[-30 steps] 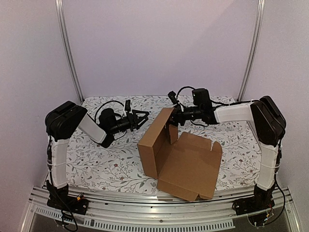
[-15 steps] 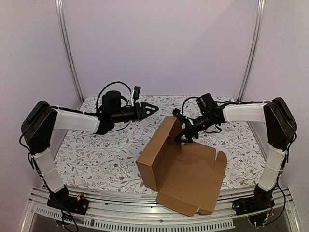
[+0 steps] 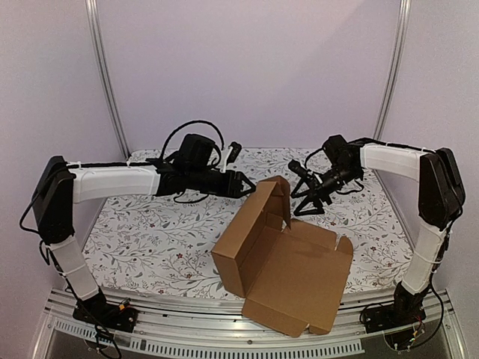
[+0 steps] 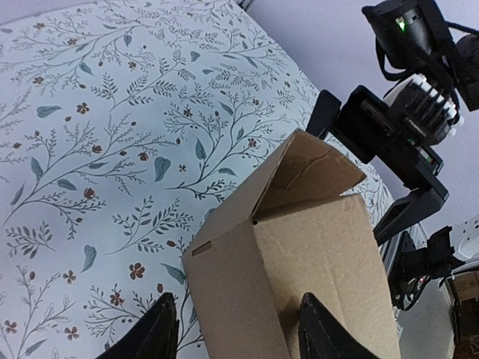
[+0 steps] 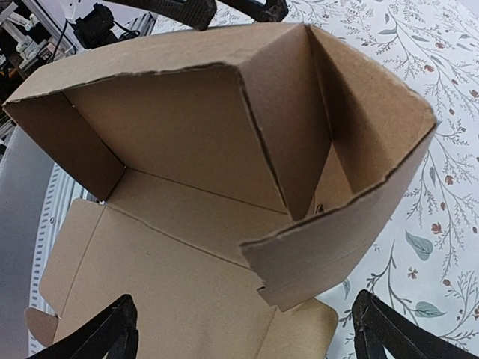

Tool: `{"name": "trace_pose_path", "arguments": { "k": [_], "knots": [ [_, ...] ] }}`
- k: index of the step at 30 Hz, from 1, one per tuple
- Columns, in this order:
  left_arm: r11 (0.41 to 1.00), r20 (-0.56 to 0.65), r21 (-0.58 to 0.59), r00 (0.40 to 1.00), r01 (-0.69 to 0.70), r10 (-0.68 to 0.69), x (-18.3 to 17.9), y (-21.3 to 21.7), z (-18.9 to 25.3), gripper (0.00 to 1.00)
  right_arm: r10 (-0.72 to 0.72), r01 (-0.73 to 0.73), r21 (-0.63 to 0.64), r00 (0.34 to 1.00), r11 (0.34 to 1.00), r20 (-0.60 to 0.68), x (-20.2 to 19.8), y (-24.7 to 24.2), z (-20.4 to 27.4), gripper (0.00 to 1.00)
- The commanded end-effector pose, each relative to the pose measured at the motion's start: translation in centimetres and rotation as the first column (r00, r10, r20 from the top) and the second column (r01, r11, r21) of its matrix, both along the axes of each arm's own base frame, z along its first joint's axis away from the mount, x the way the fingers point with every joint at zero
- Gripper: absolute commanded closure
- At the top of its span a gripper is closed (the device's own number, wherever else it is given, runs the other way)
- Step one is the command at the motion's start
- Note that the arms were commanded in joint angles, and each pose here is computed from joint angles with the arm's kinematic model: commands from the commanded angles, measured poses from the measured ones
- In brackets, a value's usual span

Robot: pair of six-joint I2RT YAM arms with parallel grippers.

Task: Fold the paper box

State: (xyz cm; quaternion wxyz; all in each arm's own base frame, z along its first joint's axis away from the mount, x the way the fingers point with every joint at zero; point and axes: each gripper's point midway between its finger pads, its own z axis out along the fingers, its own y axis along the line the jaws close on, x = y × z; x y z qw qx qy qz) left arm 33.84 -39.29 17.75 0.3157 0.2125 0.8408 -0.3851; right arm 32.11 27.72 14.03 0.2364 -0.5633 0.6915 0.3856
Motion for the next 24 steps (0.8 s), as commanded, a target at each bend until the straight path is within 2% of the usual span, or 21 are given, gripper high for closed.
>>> {"name": "trace_pose_path", "arguments": {
  "k": [1, 7, 13, 19, 24],
  "knots": [
    [0.987, -0.046, 0.159, 0.999, 0.032, -0.025, -1.8, 0.2, -3.4, 0.46, 0.083, -0.083, -0.017, 0.996, 0.996, -0.014, -2.2, -2.2, 0.9, 0.01],
    [0.98, -0.039, 0.198, 0.999, 0.024, -0.017, -1.5, 0.1, -3.7, 0.46, -0.07, 0.071, -0.017, 0.997, 0.997, 0.039, 4.3, -5.7, 1.5, 0.04],
    [0.981, -0.018, 0.191, 0.999, 0.042, -0.039, -1.7, -0.7, -2.1, 0.46, -0.183, 0.19, -0.062, 0.978, 0.98, 0.099, 9.6, -5.2, -0.9, 0.11],
    [0.988, -0.011, 0.12, 0.995, 0.095, -0.095, -2.6, -1.8, 0.3, 0.44, -0.124, 0.143, -0.165, 0.985, 0.976, 0.118, 9.0, -3.0, -3.6, 0.11],
    [0.974, -0.036, 0.114, 0.981, 0.193, -0.19, -4.4, -3.0, -0.1, 0.43, -0.027, 0.058, -0.227, 0.99, 0.972, 0.139, 6.9, -1.9, -4.7, 0.11]
  ]
}}
